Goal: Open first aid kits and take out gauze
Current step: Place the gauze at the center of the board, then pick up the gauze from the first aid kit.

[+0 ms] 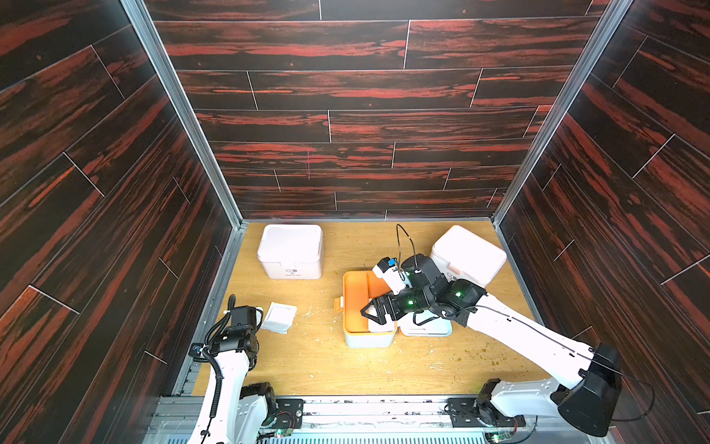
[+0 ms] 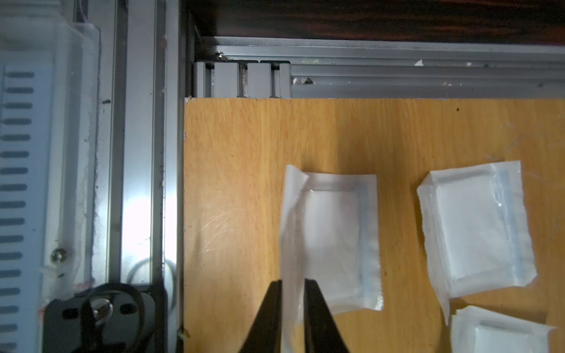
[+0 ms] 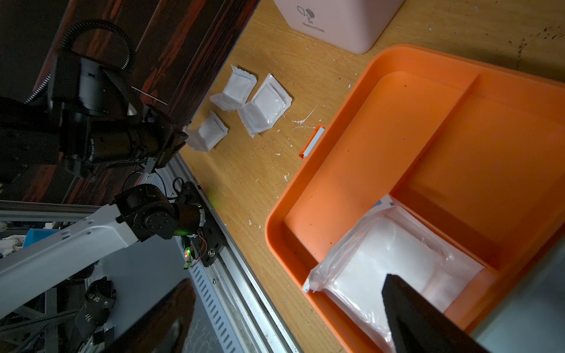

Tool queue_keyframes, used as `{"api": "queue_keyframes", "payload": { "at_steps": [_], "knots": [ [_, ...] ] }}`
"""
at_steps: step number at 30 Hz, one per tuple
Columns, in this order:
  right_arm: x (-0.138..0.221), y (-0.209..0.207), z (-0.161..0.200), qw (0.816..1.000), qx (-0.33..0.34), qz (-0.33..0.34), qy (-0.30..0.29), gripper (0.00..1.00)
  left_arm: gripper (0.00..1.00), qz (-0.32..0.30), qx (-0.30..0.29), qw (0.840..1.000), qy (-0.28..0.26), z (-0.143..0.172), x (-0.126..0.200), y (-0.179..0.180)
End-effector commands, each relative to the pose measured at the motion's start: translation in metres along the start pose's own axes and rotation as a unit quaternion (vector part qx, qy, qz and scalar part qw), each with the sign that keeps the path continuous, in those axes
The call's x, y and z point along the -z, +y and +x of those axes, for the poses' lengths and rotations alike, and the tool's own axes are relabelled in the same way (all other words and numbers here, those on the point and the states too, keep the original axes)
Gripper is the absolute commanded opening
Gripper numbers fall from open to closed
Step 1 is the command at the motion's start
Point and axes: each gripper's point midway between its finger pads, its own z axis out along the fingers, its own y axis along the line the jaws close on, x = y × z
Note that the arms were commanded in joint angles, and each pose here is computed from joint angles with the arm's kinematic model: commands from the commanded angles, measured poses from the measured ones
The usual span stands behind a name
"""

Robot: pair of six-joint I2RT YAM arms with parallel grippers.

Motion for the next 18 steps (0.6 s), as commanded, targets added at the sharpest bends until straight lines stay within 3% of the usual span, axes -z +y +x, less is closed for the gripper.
{"api": "queue_keyframes", "payload": {
  "at_steps": [1, 6, 11, 14, 18],
  "knots": [
    [-0.006, 0.0, -0.001, 1.0, 0.004, 0.002, 0.005, 0.99, 0.33, -0.007, 0.001, 1.0, -0.021, -0.011, 0.009, 0.006],
    [-0.004, -0.003, 0.0, 1.0, 0.004, 0.011, 0.0, 0.99, 0.63, 0.031, 0.001, 0.999, -0.023, -0.022, 0.031, 0.002],
    [0.005, -0.007, -0.006, 0.999, 0.01, 0.027, -0.028, 0.99, 0.91, 0.148, -0.022, 0.989, 0.001, -0.021, 0.057, -0.032],
    [0.012, -0.012, -0.012, 0.998, 0.009, 0.045, -0.052, 0.99, 1.0, 0.212, -0.04, 0.975, 0.045, -0.009, 0.073, -0.053],
    [0.024, -0.021, -0.019, 0.993, 0.006, 0.077, -0.086, 0.99, 1.0, 0.287, -0.067, 0.949, 0.117, 0.013, 0.095, -0.083]
  ]
}}
